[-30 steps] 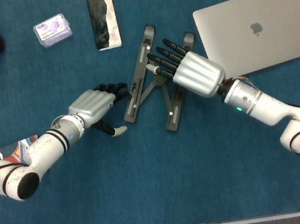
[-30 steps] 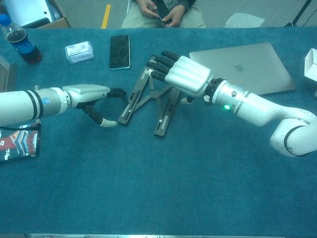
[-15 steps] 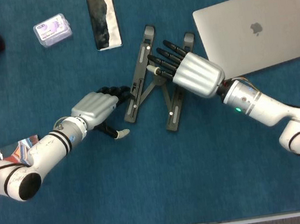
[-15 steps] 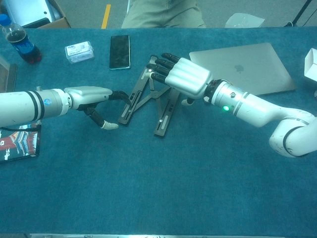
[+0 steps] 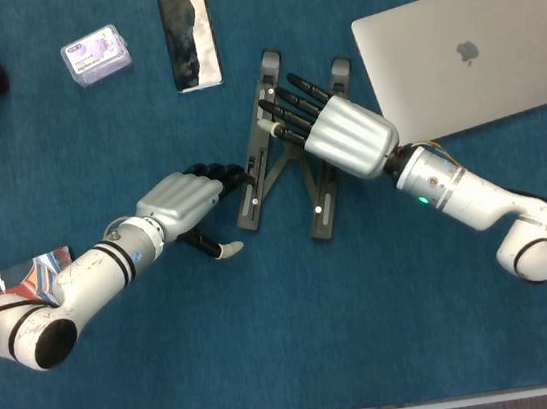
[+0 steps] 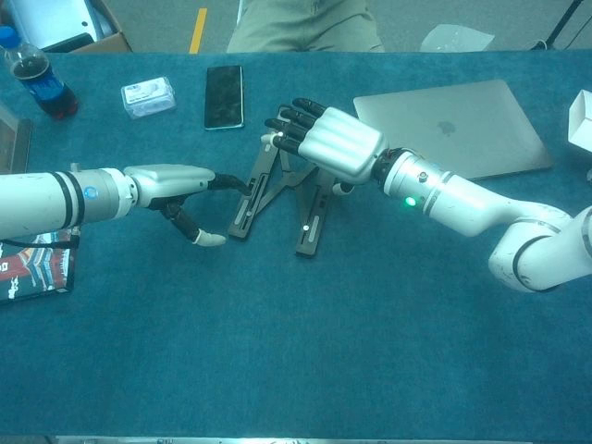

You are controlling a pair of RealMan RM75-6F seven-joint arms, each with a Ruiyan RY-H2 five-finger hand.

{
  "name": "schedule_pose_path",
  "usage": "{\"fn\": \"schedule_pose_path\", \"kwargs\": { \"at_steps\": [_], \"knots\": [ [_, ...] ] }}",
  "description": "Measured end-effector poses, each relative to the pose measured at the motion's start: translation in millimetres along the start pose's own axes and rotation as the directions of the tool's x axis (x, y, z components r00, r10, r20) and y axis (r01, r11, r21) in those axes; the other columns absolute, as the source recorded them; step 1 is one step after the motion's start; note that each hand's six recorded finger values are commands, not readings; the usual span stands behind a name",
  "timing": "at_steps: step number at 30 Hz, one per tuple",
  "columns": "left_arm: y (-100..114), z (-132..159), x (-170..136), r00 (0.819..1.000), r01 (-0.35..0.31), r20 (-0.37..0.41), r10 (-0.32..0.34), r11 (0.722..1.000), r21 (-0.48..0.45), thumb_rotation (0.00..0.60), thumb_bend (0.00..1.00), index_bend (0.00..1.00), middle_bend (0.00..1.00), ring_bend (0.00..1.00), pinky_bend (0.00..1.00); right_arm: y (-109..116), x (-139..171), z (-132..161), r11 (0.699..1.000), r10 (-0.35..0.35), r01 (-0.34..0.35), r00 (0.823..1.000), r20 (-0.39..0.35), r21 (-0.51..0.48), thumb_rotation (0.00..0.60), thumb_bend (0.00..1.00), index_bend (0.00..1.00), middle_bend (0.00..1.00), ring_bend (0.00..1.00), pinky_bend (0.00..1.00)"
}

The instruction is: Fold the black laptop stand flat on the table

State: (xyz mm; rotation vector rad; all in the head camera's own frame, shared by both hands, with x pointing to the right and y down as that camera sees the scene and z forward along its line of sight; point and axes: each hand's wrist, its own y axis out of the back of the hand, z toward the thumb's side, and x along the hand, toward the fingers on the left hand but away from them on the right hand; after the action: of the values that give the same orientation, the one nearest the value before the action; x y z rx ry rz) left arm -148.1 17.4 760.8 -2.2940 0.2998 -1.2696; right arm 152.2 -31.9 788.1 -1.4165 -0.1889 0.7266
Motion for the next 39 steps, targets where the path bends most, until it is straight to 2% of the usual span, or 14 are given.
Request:
{"fn": "schedule_pose_path", "kwargs": {
  "at_steps": [12, 39],
  "knots": [
    [0, -2, -2, 1.0, 0.001, -0.002, -0.001, 1.0, -0.004, 0.41, 0.28, 0.06, 0.04, 0.0, 0.04, -5, 8, -9, 1.0, 0.017, -0.017, 1.0, 0.011, 0.005, 0.6, 0.0, 0.0, 0.0, 0.0, 0.04],
    [-11, 12, -7, 0.999, 0.035, 0.03, -0.035, 0.999, -0.017, 0.404, 0.28, 0.06, 0.04, 0.0, 0.04, 6, -26, 16, 0.999, -0.029, 0.029, 1.0, -0.002, -0.015, 0.6, 0.0, 0.0, 0.0, 0.0, 0.03]
  ]
}}
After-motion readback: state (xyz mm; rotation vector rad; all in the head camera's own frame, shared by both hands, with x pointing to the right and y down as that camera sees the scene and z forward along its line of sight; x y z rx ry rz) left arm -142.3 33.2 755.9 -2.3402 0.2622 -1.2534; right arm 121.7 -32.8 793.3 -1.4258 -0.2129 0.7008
